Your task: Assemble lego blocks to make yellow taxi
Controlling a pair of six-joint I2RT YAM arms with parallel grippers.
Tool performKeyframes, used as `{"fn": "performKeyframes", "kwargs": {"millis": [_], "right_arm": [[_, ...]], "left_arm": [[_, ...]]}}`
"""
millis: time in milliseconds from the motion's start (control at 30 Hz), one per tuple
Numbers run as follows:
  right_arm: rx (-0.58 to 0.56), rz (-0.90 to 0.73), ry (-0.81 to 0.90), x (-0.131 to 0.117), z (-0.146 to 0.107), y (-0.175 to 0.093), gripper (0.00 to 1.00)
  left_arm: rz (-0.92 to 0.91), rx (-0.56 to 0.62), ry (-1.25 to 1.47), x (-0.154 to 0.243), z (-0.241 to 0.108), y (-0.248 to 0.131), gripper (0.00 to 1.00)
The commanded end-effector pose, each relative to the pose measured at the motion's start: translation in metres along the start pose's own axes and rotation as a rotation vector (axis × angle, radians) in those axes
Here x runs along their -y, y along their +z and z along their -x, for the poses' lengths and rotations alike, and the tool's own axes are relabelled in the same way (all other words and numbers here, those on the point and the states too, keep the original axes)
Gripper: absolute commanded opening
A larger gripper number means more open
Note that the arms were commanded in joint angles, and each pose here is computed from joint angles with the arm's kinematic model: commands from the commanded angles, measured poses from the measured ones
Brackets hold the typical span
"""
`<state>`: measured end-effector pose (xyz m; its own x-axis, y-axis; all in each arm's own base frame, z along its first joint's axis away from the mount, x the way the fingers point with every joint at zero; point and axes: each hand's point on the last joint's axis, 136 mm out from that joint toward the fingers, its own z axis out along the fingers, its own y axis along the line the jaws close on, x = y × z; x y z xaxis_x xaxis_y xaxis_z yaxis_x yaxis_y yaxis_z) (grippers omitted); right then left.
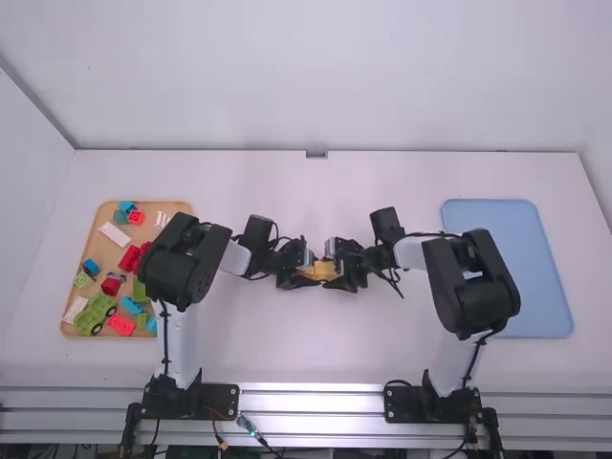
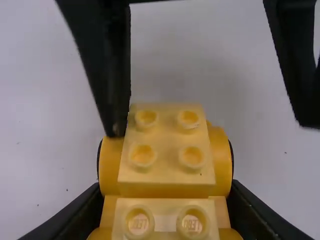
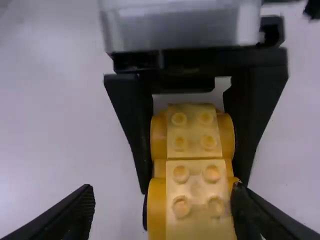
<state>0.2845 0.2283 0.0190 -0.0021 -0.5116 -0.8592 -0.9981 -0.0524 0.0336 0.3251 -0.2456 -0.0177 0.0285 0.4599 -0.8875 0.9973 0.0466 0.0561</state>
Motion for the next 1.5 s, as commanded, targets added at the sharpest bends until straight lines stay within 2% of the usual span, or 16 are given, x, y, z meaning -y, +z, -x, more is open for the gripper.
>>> {"fn": "performKeyframes", "kwargs": {"millis": [0,33,67,100,133,233,400,567,767,1000,1067,1233,1467], "right_arm": [[0.113,-0.011,-0.086,0.005,0.030,-0.017,0.49],[0.115,-0.011,-0.085,0.005,0.030,-0.017,0.46],[0.126,-0.009,-0.082,0.004,0.031,-0.018,0.21],[0.128,-0.007,-0.083,0.003,0.031,-0.018,0.08],[0.131,-0.003,-0.085,0.001,0.031,-0.016,0.00],[0.114,0.001,-0.096,-0.003,0.028,-0.011,0.00],[-0.006,-0.066,-0.022,0.003,0.007,0.003,0.00],[-0.096,-0.086,0.002,-0.002,-0.014,0.008,0.00],[-0.069,-0.078,-0.008,-0.002,-0.012,0.011,0.00],[0.136,0.003,-0.055,-0.007,0.023,-0.003,0.00],[0.158,0.012,-0.063,-0.007,0.027,-0.006,0.00],[0.131,-0.010,-0.080,0.000,0.025,-0.007,0.00],[-0.059,-0.065,-0.016,0.009,0.002,0.015,0.00]], "left_arm": [[0.015,-0.111,-0.043,0.010,-0.030,0.005,0.16],[0.015,-0.111,-0.043,0.010,-0.030,0.005,0.16],[0.015,-0.112,-0.043,0.010,-0.030,0.005,0.16],[0.015,-0.112,-0.043,0.010,-0.030,0.005,0.16],[0.015,-0.112,-0.044,0.010,-0.030,0.005,0.16],[0.014,-0.112,-0.044,0.010,-0.030,0.005,0.16],[0.015,-0.112,-0.044,0.010,-0.030,0.005,0.15],[0.015,-0.112,-0.044,0.010,-0.030,0.005,0.13],[0.015,-0.112,-0.044,0.010,-0.030,0.005,0.13],[0.015,-0.112,-0.044,0.010,-0.030,0.005,0.12],[0.015,-0.112,-0.044,0.010,-0.030,0.005,0.11],[0.015,-0.111,-0.044,0.010,-0.030,0.005,0.11],[0.017,-0.111,-0.057,0.010,-0.030,0.005,0.10]]}}
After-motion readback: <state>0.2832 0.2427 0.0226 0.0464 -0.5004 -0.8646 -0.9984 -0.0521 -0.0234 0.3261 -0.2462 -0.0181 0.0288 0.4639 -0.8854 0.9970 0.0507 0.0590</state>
